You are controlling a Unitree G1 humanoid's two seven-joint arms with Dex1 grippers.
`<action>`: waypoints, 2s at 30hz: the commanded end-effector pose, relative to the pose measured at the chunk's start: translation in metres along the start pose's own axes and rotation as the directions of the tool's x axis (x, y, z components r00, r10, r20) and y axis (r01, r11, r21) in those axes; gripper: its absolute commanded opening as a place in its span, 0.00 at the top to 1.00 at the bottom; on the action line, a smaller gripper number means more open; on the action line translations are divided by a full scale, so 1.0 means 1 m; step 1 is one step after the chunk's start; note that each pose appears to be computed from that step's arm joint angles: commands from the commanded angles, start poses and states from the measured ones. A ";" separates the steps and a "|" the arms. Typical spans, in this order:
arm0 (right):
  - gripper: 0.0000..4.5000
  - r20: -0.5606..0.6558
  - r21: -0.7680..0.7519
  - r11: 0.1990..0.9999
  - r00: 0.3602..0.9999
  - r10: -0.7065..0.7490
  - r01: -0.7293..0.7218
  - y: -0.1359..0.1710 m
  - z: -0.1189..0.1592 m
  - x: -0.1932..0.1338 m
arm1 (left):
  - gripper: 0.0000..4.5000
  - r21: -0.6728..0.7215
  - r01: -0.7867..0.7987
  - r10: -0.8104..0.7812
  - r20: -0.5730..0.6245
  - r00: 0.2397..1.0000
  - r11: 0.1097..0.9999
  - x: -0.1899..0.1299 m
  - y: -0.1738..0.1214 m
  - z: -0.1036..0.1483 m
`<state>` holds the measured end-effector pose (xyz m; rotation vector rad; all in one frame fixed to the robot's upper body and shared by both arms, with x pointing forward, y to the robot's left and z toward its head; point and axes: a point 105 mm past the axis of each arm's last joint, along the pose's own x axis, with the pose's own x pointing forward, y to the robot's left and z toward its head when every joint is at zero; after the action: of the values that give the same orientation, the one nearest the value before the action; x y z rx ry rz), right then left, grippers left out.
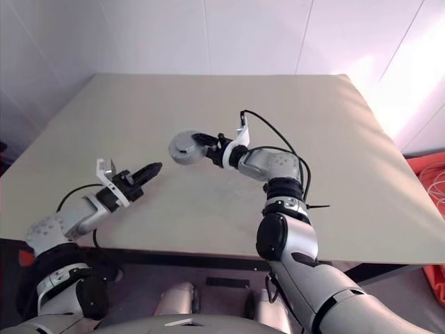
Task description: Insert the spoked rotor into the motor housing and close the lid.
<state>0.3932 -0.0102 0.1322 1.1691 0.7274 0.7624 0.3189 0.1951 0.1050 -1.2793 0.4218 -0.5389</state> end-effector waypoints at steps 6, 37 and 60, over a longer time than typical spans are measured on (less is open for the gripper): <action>0.55 0.027 -0.075 0.995 0.997 0.066 -0.063 0.023 0.009 0.005 | 0.80 0.102 0.048 -0.051 0.031 0.998 0.994 -0.001 -0.021 0.005; 0.55 -0.100 -0.071 0.979 0.978 0.184 -0.192 0.050 -0.012 -0.001 | 0.29 -0.207 0.202 -0.235 -0.155 0.960 0.957 0.050 -0.024 -0.037; 0.55 -0.102 -0.087 0.981 0.981 0.167 -0.176 0.048 -0.014 0.001 | 0.29 -0.149 0.249 -0.255 -0.022 0.967 0.957 0.047 -0.024 -0.011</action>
<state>0.3745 0.0056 0.1437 1.1045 0.7733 0.8989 0.3449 0.1536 0.1137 -1.5038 0.3743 -0.7329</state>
